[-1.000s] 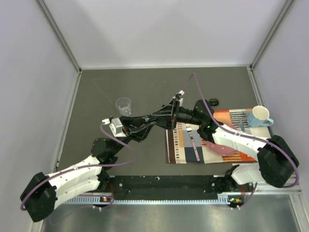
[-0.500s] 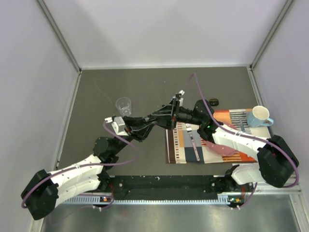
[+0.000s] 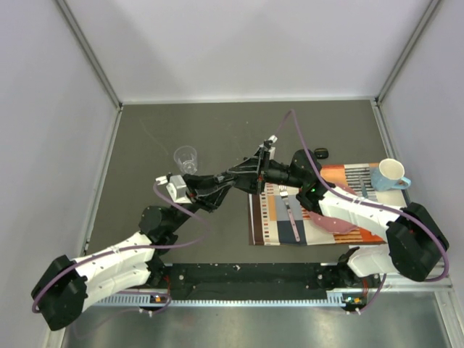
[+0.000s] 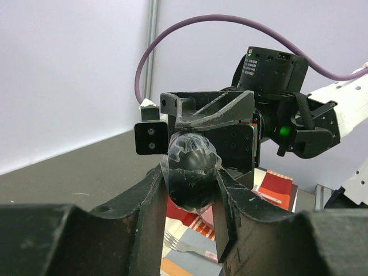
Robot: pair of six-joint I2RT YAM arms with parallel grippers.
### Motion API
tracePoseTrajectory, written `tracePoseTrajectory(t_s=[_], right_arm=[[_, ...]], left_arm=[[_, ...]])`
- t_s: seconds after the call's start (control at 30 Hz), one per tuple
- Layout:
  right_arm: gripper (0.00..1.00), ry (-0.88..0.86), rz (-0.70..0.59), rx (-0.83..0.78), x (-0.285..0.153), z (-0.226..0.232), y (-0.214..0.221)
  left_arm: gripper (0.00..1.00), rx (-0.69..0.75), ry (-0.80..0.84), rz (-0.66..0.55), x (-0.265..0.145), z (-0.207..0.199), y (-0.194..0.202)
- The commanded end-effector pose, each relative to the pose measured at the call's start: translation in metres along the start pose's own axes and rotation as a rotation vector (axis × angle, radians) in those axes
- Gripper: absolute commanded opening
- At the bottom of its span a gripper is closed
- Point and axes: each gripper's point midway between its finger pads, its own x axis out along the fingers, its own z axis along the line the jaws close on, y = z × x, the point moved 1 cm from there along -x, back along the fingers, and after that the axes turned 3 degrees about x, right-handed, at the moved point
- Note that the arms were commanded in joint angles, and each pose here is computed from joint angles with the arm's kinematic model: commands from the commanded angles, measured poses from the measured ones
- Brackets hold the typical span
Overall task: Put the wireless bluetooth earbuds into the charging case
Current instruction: Pick up the charging case at the center of the board.
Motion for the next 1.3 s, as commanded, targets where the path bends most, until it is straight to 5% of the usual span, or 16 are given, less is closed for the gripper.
tracePoseTrajectory(t_s=[0.0,0.1,0.37,0.57,0.6,0.77,1.07,1.27], right_arm=[[0.0,-0.042,0.028,-0.028,0.001,0.009,0.009],[0.0,-0.037,0.026,-0.022,0.001,0.006,0.008],[0.04,-0.009,0.022,-0.053,0.001,-0.001,0.006],[0.48,0.059,0.034,-0.2,0.003,-0.011,0.006],[0.63,0.076,0.04,-0.222,0.003,-0.012,0.007],[0.97,0.172,-0.015,-0.446,-0.004,-0.011,0.0],[0.99,0.306,-0.075,-0.823,-0.034,-0.005,0.0],[0.98,0.373,-0.021,-0.841,-0.038,-0.017,0.004]], left_arm=[[0.38,0.005,0.014,-0.081,0.007,-0.004,-0.023],[0.35,0.001,0.013,-0.082,0.008,-0.004,-0.023],[0.0,0.0,-0.003,-0.097,0.008,-0.001,-0.027],[0.0,-0.029,-0.034,-0.103,0.001,0.003,-0.024],[0.0,-0.027,-0.025,-0.104,-0.001,0.001,-0.025],[0.0,-0.037,-0.018,-0.107,-0.015,-0.002,-0.018],[0.0,0.029,-0.061,-0.168,-0.049,0.004,-0.015],[0.0,0.057,0.007,-0.167,-0.044,-0.006,-0.019]])
